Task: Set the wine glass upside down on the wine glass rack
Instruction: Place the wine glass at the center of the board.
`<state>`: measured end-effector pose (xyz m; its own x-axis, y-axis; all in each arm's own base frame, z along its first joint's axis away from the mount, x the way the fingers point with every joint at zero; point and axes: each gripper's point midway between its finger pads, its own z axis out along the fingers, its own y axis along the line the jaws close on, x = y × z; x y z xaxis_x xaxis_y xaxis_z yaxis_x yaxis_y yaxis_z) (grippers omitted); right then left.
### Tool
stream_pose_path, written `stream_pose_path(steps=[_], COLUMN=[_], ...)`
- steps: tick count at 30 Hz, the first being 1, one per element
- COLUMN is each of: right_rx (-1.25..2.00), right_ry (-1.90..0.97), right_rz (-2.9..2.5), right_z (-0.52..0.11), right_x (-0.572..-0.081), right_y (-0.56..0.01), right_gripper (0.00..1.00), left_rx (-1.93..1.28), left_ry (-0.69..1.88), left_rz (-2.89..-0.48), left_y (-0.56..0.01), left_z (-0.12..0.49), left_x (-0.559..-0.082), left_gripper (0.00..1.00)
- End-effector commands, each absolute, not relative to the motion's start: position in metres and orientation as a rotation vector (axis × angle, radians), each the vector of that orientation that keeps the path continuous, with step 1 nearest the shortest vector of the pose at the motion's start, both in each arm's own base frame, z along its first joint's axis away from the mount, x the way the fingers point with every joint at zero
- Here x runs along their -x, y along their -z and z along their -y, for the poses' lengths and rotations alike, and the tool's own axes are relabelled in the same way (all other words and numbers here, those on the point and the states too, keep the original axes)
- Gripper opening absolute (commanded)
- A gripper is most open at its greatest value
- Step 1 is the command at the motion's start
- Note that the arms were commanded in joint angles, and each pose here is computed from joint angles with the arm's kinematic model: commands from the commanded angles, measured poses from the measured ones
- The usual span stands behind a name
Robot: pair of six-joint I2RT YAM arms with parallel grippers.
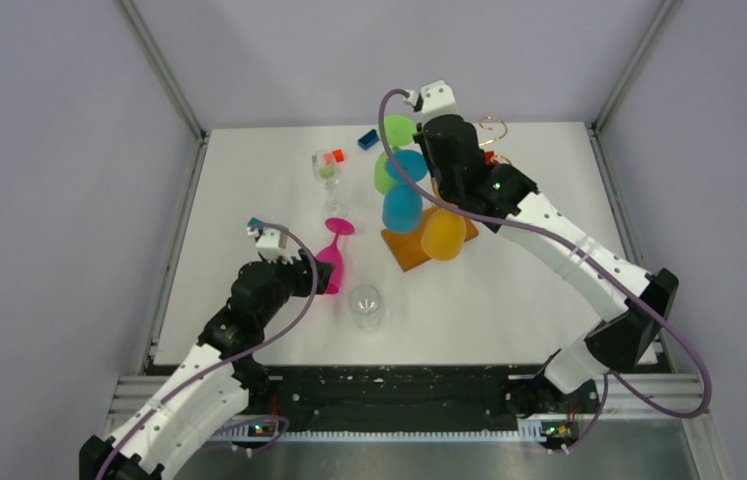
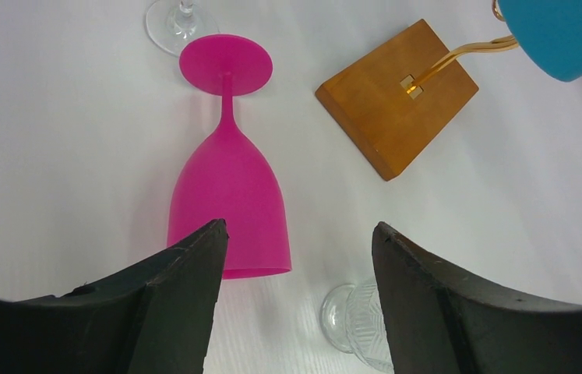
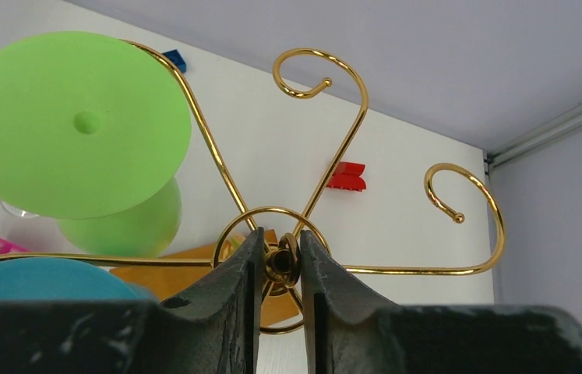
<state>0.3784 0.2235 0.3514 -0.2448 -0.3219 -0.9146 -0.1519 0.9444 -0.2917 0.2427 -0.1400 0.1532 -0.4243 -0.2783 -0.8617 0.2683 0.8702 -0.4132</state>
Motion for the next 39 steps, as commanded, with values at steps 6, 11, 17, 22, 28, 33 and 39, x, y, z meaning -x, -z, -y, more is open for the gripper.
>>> stream_pose_path(steps=[6, 11, 17, 22, 28, 33, 39], right_rx=[0.364, 0.340, 0.291, 0.230, 0.084, -0.036, -0.189], right_ry=[0.086, 0.066, 0.054, 0.088, 0.060, -0.073, -0.375], right_rz=[-1.693, -1.653, -1.606, -1.584, -1.648, -1.735, -1.764], right_z=[-0.228, -0.225, -0.213, -0.194, -0.135, -0.077, -0.027], right_x=[-0.369, -0.366, -0.359, -0.355, -0.368, -0.391, -0.415], right_y=[-0.405, -0.423, -0.446, -0.462, -0.472, -0.457, -0.420], right_gripper=[0.33, 0.39, 0.47, 0.54, 0.55, 0.57, 0.57], left_rx=[0.004, -0.004, -0.004, -0.011, -0.035, -0.053, -0.059], left_ry=[0.613, 0.615, 0.626, 0.640, 0.656, 0.677, 0.667], left_rz=[-1.752, -1.735, -1.708, -1.681, -1.660, -1.634, -1.567], left_y=[-0.208, -0.217, -0.226, -0.236, -0.244, -0.256, -0.287], left_z=[0.141, 0.143, 0.143, 0.144, 0.149, 0.153, 0.148], left_x=[-0.259, -0.261, -0.261, -0.261, -0.262, -0.261, -0.260], left_gripper=[0.72, 0.72, 0.72, 0.72, 0.72, 0.72, 0.71])
